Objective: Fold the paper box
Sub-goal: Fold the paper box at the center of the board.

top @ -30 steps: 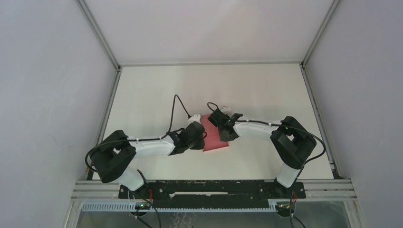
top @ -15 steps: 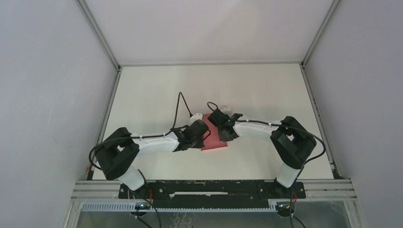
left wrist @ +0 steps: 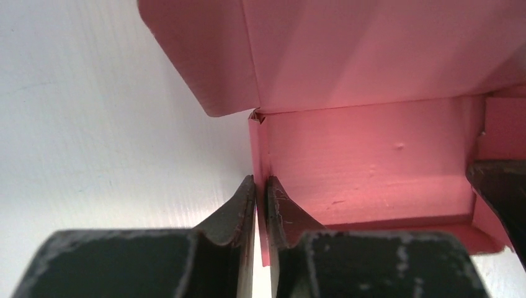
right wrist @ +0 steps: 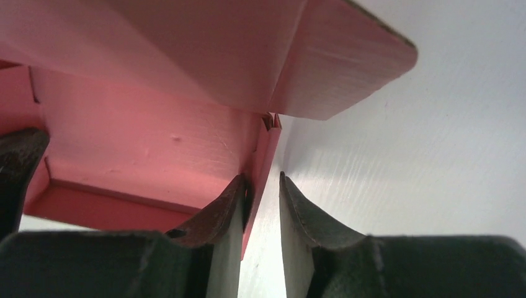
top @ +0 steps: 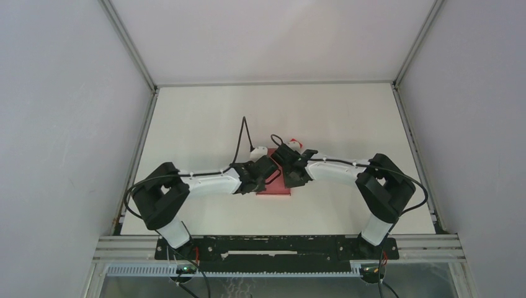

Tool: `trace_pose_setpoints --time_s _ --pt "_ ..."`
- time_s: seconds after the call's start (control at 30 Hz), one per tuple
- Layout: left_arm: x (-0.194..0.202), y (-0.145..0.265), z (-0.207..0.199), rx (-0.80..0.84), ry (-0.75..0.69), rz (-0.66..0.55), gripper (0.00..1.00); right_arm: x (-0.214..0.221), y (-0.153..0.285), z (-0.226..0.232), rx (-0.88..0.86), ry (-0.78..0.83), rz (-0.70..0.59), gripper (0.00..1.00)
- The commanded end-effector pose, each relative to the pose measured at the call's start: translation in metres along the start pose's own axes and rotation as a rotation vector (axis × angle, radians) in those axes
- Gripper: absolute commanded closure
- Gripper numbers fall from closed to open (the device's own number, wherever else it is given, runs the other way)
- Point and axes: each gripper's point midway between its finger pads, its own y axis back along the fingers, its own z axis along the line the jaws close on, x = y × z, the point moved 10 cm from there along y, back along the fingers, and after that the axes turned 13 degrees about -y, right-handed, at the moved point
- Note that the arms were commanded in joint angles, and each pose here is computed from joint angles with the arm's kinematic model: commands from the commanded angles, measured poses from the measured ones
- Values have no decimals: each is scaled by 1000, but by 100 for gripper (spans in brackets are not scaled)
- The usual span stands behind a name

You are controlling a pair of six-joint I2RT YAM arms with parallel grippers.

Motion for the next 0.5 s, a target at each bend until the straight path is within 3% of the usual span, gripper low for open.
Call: trace_pose_setpoints --time_s 0.0,0.47 --pt "25 -4 19 -143 -144 141 92 -9 23 -5 -63 -21 -27 66" --pt "17 0 25 -281 -180 132 92 -20 43 -21 -192 -90 -63 59"
